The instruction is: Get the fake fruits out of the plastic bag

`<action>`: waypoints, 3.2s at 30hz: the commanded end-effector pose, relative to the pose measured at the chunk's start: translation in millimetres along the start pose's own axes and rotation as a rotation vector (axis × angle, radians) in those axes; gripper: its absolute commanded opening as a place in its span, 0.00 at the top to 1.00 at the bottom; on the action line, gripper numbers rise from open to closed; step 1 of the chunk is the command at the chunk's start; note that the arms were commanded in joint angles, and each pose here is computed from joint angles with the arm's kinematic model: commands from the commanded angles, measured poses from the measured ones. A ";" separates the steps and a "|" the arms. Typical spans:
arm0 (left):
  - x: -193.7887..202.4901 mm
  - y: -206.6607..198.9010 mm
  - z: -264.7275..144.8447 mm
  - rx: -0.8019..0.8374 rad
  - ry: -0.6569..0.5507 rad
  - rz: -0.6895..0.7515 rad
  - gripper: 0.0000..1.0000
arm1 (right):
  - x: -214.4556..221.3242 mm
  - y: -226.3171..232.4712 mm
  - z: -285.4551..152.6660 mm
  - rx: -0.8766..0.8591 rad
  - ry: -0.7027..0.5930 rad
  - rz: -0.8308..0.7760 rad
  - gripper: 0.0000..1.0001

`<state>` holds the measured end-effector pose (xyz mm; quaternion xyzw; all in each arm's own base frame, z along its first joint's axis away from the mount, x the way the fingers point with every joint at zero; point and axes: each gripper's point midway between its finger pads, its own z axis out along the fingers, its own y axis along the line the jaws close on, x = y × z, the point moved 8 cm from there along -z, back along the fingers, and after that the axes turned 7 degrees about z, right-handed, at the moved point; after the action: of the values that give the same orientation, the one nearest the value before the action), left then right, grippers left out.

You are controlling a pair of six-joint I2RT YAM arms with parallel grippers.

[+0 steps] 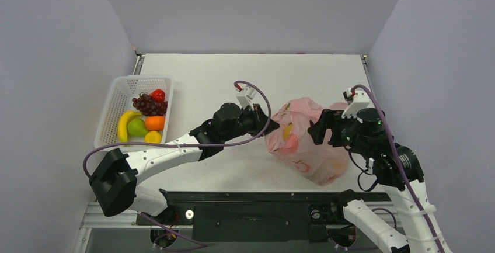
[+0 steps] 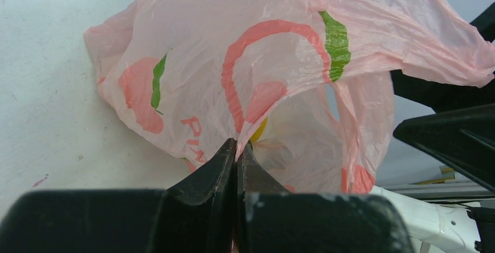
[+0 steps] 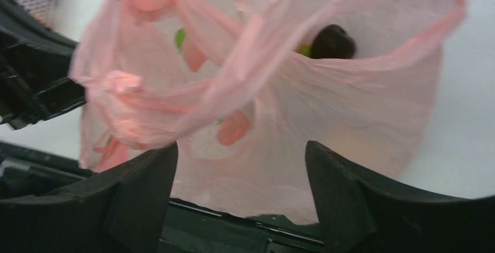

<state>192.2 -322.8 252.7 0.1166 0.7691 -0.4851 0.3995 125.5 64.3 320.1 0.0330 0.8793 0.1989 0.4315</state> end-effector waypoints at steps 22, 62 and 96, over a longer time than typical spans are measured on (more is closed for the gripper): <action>-70.7 22.8 18.0 -0.102 -0.139 0.069 1.00 | 64.3 32.2 -5.3 -0.358 0.158 -0.107 1.00; -78.7 33.1 -6.9 -0.014 -0.062 0.085 0.60 | 54.9 31.1 -4.5 -0.012 0.032 -0.134 0.22; 45.7 -58.4 -45.2 -0.106 0.127 0.332 0.49 | 9.3 19.6 46.5 0.279 -0.050 -0.020 0.11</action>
<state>101.4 -319.1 241.5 0.2479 0.8043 -0.3762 0.3875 151.7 101.4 286.7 0.0874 0.8967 0.0531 0.4306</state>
